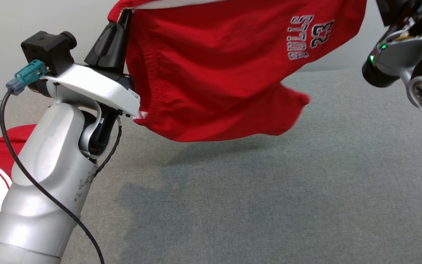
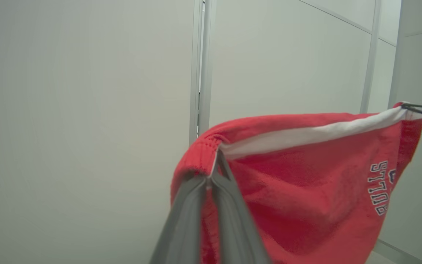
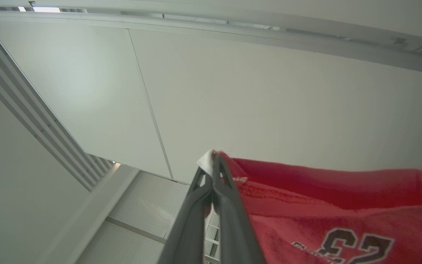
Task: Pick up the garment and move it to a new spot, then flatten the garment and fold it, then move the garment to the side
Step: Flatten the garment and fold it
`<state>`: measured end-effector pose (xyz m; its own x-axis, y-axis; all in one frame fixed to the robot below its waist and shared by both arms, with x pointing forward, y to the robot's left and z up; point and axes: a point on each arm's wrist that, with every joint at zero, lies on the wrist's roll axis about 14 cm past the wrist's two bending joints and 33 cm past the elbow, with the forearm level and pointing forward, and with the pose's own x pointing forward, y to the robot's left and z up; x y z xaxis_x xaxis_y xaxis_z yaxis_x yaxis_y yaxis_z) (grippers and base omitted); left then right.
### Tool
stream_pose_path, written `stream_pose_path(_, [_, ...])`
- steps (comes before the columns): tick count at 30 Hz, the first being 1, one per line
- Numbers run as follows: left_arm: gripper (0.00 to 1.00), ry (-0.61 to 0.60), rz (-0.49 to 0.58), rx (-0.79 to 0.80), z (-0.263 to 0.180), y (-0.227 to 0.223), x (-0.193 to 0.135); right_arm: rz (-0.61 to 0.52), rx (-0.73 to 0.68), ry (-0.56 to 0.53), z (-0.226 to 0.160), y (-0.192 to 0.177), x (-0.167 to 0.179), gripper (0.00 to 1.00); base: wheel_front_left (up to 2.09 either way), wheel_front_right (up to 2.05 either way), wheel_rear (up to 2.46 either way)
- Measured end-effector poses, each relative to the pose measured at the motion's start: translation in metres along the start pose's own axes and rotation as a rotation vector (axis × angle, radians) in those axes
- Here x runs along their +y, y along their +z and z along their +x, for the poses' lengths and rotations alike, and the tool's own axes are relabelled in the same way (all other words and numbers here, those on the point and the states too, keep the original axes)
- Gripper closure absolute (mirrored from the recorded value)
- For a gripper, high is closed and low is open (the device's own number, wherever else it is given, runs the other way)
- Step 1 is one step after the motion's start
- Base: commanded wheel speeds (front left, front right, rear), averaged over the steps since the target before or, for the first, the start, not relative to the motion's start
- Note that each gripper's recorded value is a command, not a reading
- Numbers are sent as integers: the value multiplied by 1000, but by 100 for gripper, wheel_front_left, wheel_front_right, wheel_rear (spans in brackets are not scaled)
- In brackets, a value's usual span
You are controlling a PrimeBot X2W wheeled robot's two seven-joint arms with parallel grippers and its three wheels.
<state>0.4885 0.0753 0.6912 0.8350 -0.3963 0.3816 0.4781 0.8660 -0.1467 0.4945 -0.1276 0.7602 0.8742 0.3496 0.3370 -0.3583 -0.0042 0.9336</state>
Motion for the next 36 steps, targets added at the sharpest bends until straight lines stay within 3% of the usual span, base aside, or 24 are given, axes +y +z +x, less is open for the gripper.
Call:
stream_pose_path(7, [100, 18, 17, 86, 9, -21, 13, -168, 44, -119, 6, 2, -41, 100, 0, 0, 0])
stream_pose_path(13, [100, 21, 53, 168, 38, -39, 29, -286, 42, -158, 37, 18, -57, 100, 0, 0, 0])
stream_pose_path(20, [100, -13, 149, 150, 95, -37, 40, -424, 5, -119, 89, 34, -56, 100, 0, 0, 0])
stream_pose_path(26, [100, -34, 223, -7, 151, -30, 42, -574, -68, -28, 136, 49, -52, 100, 0, 0, 0])
stream_pose_path(32, [100, -28, 211, 27, 164, -93, 54, -656, -166, -28, 153, 80, -93, 100, 0, 0, 0])
stream_pose_path(36, [100, -25, 200, 112, 153, -147, 63, -644, -127, -137, 136, 66, -179, 100, 0, 0, 0])
